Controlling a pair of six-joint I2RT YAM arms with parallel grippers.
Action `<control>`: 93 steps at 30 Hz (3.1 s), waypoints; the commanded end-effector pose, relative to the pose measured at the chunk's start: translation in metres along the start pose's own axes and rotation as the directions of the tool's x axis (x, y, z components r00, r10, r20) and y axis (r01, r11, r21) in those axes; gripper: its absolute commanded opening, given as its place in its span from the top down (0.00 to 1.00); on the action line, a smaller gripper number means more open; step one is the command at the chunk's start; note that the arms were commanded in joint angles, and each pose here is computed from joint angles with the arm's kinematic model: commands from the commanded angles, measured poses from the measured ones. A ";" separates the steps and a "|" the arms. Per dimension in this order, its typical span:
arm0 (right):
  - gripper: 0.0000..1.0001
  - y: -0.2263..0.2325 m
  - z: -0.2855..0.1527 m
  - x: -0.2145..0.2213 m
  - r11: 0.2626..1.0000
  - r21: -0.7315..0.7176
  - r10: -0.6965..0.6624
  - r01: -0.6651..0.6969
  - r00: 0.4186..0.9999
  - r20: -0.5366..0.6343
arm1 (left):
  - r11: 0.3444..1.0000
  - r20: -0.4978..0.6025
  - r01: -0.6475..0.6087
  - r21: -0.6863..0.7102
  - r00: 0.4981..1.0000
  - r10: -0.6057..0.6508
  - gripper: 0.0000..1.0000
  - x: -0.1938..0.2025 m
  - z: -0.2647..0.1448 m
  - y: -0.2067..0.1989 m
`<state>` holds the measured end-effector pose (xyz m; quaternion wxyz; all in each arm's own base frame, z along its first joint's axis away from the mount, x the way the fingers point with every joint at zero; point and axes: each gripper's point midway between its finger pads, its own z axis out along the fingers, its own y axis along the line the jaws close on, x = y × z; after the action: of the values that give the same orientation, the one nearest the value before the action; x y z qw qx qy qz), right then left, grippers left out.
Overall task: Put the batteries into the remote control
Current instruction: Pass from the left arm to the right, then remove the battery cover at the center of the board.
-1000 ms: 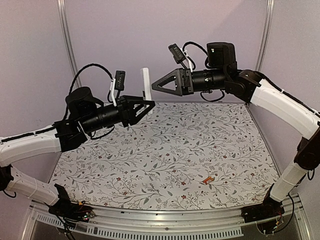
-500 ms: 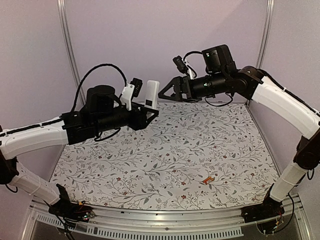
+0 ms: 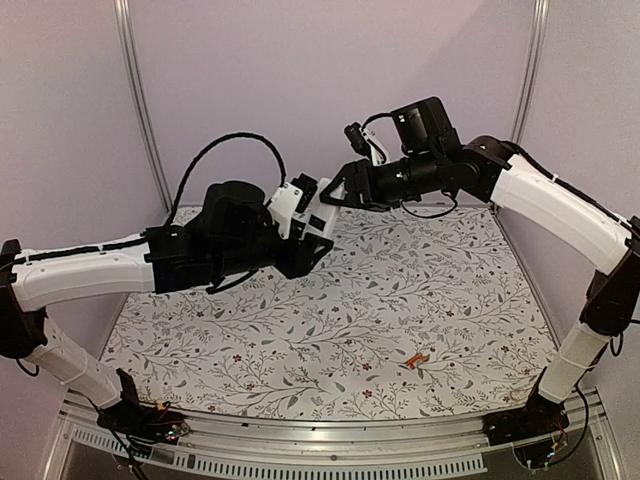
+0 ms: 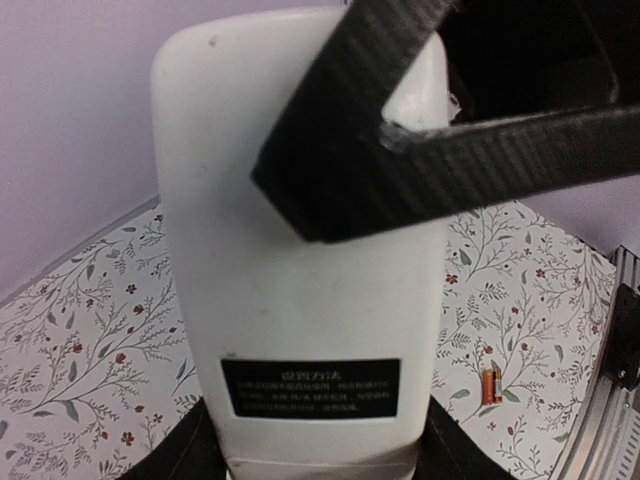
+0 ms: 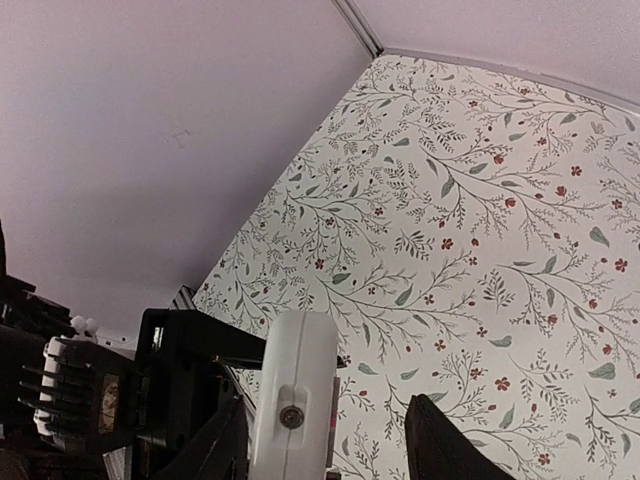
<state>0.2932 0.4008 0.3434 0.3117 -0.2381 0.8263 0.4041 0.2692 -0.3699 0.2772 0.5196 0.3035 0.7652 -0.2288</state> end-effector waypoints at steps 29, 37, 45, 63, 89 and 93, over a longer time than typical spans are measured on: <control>1.00 -0.012 -0.002 0.028 0.984 -0.114 0.125 -0.137 0.987 -0.105 | 0.914 -0.097 -0.390 -0.109 0.919 0.381 0.14 0.012 -0.010 0.006; 1.00 -0.034 -0.031 0.008 0.972 -0.190 0.154 -0.136 0.985 0.081 | 0.991 0.026 -0.116 0.069 0.993 0.115 0.00 0.001 -0.038 0.002; 1.00 -0.033 -0.048 0.007 0.956 -0.279 0.159 -0.094 0.962 0.220 | 0.866 0.021 0.389 0.314 0.909 -0.416 0.08 -0.001 -0.037 0.007; 1.00 -0.017 -0.048 0.015 0.923 -0.375 0.197 -0.090 0.946 0.258 | 0.754 -0.071 0.565 0.335 0.813 -0.578 0.30 -0.009 -0.004 -0.006; 1.00 -0.005 -0.054 0.010 0.923 -0.383 0.163 -0.048 0.947 0.276 | 0.751 -0.095 0.612 0.249 0.787 -0.610 0.63 0.012 0.010 0.009; 1.00 -0.005 -0.060 0.006 0.921 -0.387 0.169 -0.048 0.944 0.285 | 0.751 -0.095 0.613 0.246 0.786 -0.611 0.60 0.013 0.010 0.011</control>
<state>0.2810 0.3558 0.3290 0.3381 -0.1664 0.7180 0.5852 0.2734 -0.3757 0.2864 0.3768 0.1178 0.7610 -0.5147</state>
